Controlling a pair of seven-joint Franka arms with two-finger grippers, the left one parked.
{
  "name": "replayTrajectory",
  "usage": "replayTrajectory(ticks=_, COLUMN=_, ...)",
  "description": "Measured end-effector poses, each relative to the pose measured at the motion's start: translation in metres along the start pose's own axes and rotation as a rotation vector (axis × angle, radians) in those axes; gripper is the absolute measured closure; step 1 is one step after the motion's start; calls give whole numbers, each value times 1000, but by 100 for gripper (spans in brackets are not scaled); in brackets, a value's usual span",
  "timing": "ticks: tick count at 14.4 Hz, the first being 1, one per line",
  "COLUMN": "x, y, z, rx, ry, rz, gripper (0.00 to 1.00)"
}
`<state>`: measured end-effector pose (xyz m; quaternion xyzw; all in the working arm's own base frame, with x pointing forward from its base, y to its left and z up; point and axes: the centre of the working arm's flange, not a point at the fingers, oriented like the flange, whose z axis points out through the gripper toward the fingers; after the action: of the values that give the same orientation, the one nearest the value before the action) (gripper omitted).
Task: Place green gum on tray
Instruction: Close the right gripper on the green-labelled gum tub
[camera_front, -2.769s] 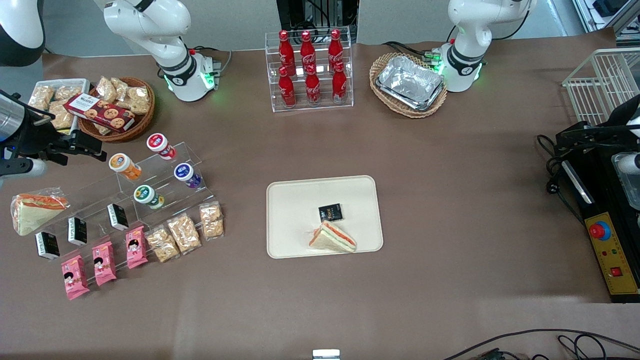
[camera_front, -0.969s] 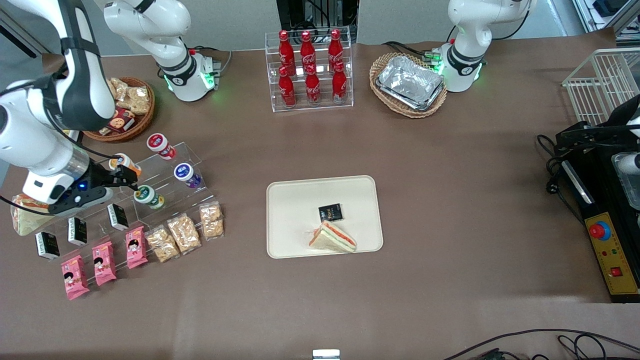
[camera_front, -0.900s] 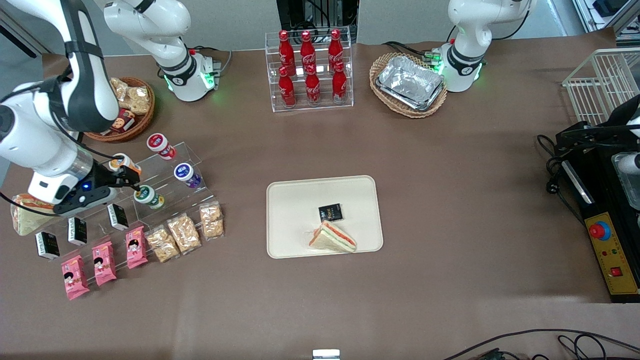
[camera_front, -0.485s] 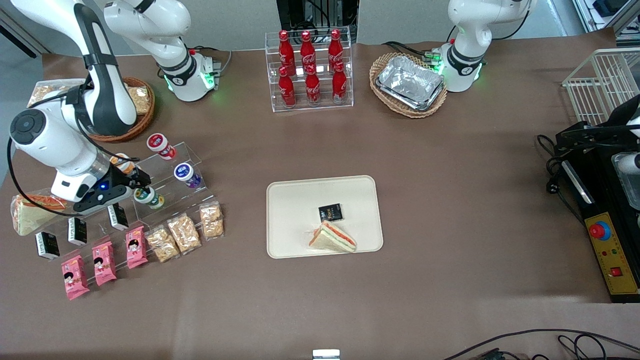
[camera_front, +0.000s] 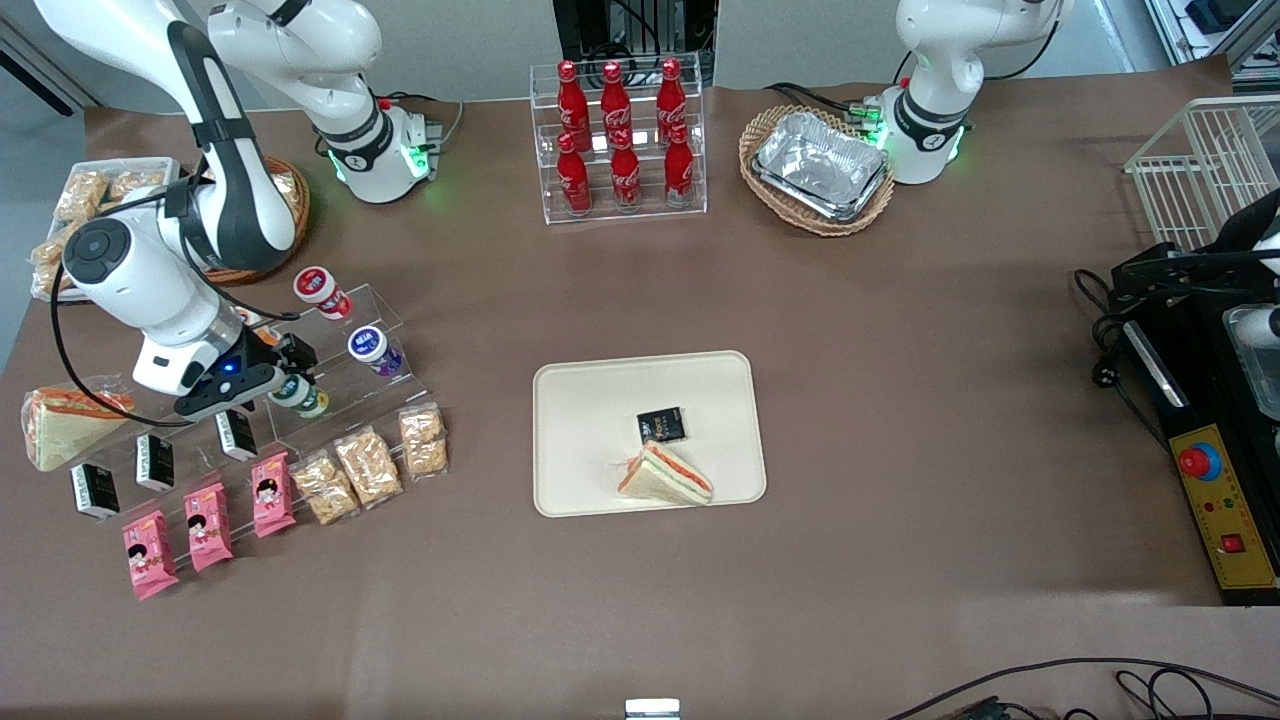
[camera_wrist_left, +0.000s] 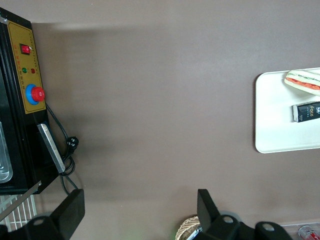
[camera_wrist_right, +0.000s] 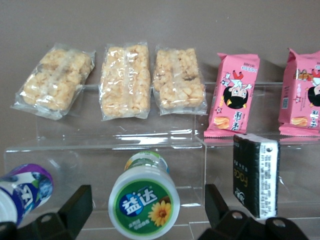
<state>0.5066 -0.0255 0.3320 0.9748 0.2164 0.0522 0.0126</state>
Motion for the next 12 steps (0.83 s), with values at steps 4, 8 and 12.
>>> replayTrajectory(ticks=4, x=-10, y=-5, z=13, rx=-10, ry=17, rz=-3, gripper=0)
replayTrajectory(ticks=8, x=-19, y=-7, z=22, rx=-12, ry=20, rz=1, gripper=1)
replayTrajectory(ticks=12, x=-24, y=-6, z=26, rx=-17, ry=28, rz=6, gripper=36)
